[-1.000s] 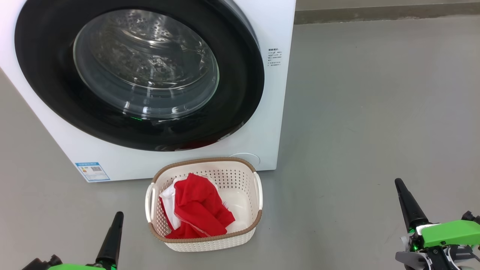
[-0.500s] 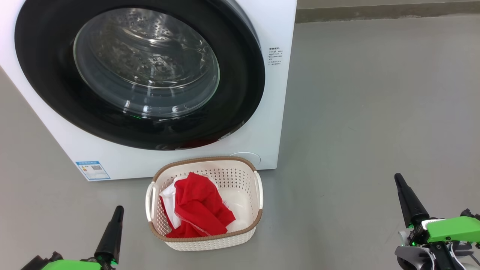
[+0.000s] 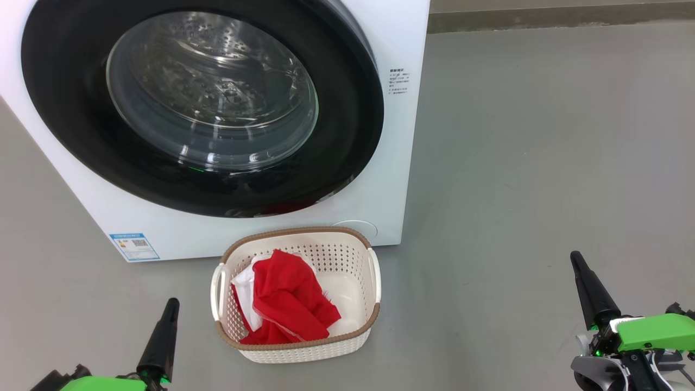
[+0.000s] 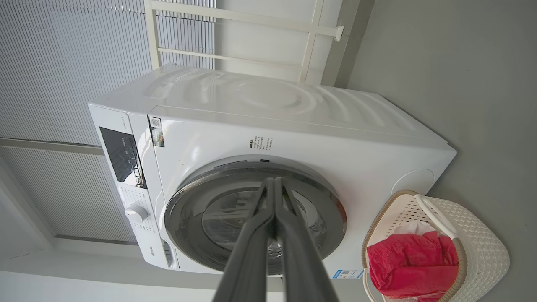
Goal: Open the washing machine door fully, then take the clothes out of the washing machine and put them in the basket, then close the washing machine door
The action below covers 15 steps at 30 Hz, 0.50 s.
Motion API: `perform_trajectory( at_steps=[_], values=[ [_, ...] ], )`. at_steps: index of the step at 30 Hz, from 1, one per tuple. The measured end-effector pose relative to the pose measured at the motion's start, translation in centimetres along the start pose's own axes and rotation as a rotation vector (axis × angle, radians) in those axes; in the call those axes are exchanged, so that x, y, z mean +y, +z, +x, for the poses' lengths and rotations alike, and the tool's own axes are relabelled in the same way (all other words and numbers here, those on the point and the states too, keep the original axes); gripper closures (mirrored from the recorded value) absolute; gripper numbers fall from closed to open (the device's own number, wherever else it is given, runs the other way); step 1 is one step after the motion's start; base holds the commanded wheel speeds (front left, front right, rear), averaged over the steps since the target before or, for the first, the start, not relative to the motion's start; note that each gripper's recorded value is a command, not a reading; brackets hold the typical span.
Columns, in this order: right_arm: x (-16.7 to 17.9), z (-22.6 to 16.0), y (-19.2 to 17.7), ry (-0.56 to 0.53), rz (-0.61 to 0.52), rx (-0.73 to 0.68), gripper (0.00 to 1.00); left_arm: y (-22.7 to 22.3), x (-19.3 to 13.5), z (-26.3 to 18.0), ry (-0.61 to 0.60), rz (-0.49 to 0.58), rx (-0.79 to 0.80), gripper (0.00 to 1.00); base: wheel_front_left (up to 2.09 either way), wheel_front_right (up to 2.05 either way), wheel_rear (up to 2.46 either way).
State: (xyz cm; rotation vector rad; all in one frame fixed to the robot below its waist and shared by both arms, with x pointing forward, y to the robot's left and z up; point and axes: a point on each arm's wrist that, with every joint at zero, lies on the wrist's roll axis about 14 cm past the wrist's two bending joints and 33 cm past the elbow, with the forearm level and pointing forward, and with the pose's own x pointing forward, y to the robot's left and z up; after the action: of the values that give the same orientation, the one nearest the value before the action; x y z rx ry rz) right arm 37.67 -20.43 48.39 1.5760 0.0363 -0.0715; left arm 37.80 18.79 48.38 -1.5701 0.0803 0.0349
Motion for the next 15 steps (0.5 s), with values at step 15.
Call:
perform_trajectory(
  at_steps=[15],
  values=[
    [-0.01, 0.00, 0.00, 0.000, 0.000, 0.000, 1.00, 0.00, 0.01, 0.00, 0.000, 0.000, 0.000, 1.00, 0.00, 0.00, 0.00]
  ],
)
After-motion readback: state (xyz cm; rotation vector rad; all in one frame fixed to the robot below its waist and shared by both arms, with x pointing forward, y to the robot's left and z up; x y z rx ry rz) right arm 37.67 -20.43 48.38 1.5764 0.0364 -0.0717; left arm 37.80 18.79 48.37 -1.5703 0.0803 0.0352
